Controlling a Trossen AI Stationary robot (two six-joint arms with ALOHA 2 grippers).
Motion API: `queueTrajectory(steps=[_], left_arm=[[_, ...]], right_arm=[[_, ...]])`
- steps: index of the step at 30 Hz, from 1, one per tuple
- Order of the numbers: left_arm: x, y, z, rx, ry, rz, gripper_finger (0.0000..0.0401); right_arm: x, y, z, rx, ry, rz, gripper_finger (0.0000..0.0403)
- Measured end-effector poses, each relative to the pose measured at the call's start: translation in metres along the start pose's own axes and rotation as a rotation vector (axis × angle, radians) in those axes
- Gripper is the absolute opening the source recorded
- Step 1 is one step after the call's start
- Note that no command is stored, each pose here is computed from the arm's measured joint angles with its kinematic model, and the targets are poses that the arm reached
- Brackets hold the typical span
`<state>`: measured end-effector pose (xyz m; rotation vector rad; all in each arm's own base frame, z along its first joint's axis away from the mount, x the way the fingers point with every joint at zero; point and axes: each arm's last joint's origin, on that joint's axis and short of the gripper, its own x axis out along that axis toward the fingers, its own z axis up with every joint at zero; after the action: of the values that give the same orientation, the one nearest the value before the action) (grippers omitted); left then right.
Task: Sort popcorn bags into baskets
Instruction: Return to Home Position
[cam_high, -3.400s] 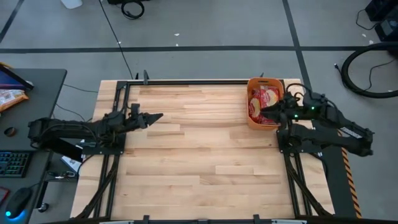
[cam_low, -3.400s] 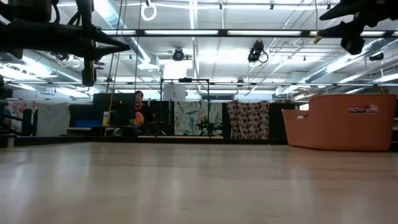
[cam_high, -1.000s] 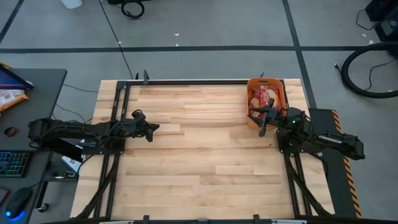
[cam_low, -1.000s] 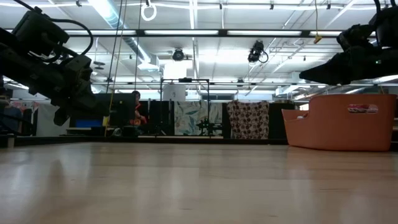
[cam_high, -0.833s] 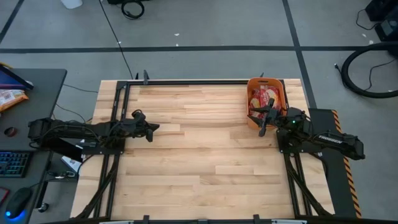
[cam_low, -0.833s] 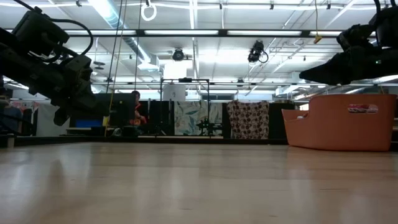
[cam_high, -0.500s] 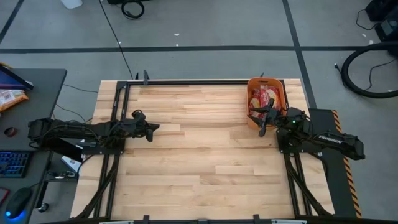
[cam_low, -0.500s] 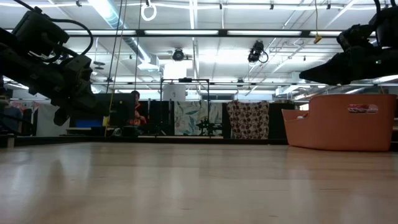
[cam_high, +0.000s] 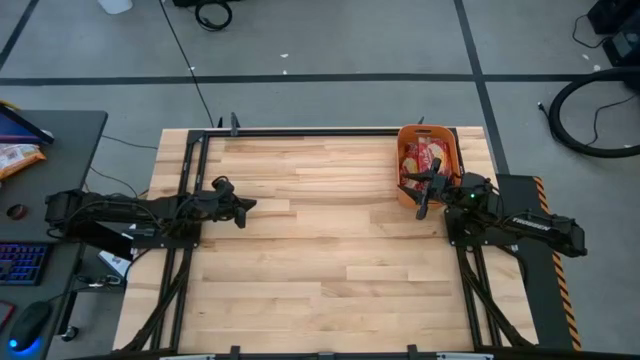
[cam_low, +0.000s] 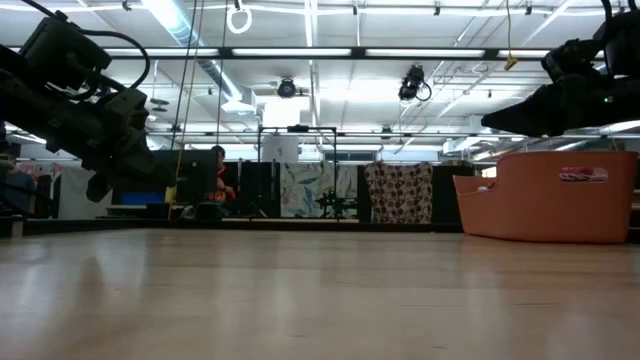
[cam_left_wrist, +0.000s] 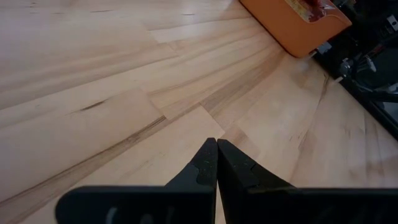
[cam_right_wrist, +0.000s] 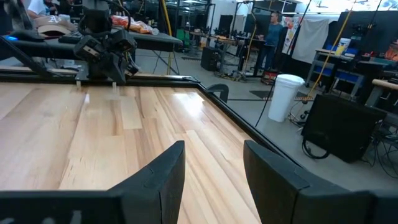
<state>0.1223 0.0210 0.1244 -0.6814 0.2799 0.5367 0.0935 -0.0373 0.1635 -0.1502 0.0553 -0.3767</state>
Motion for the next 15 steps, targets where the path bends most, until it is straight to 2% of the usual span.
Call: queueTrajectory(steps=[7,15], left_arm=[[-0.0024,-0.005,-0.0024,0.014,0.008,-0.044,0.0007],[-0.0026,-0.0055,-0.0034,0.019,0.015,-0.046,0.0007]], right_arm=[[0.0,0.0,0.0001,0.0,0.0,0.0,0.0168],[0.0,0.0,0.0001,0.0,-0.001,0.0,0.0168]])
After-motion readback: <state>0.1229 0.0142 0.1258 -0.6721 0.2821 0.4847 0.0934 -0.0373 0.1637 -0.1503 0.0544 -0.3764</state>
